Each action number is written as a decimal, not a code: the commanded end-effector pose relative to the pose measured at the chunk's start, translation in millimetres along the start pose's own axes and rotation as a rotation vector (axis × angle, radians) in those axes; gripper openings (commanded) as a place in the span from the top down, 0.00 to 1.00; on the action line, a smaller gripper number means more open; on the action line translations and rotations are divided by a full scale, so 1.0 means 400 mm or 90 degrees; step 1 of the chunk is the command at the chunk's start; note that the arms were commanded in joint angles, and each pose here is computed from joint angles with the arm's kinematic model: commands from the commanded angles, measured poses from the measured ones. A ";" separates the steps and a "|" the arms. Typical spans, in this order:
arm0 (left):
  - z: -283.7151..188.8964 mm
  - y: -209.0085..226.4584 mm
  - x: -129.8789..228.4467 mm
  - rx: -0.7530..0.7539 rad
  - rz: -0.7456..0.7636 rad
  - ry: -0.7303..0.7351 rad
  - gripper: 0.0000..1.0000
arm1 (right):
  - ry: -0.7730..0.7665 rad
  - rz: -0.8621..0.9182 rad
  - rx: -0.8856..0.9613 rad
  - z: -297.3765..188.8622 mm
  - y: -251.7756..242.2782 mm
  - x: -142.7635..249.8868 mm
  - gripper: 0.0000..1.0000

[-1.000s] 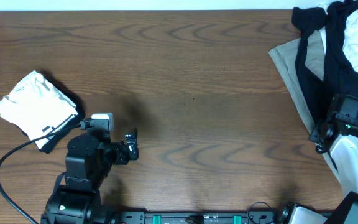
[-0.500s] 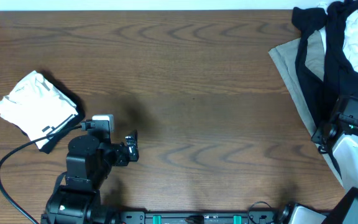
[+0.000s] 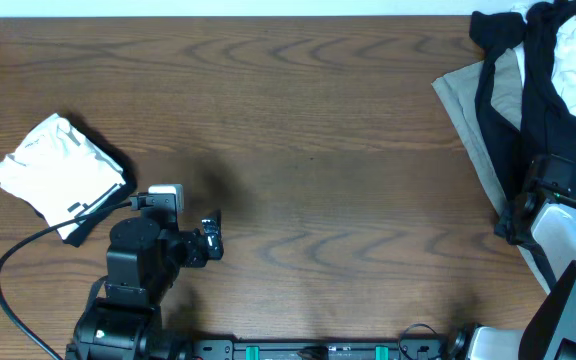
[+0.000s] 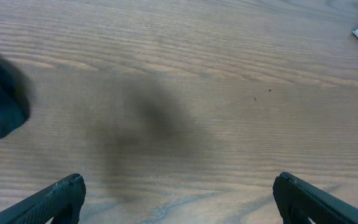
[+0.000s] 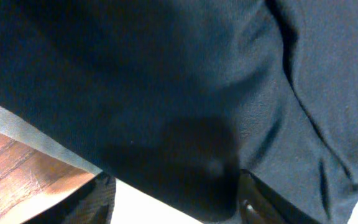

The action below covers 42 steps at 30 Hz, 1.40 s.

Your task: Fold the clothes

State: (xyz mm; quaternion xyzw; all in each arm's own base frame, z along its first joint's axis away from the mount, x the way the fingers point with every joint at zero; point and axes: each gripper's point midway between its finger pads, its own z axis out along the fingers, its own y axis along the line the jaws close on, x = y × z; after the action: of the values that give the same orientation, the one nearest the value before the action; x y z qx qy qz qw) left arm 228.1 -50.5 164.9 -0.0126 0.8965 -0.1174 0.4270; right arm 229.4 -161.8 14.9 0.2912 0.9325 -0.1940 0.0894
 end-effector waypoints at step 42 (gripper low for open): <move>-0.011 -0.006 -0.018 0.004 -0.010 -0.010 0.02 | -0.227 -0.329 -0.518 -0.680 0.494 0.002 0.99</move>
State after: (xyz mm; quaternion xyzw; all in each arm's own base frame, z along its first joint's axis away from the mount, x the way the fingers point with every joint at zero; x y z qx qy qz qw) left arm 227.6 -50.4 164.0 -0.0127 0.8974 -0.1170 0.4252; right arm 335.3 51.1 198.5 -0.0035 0.9475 0.0684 0.3123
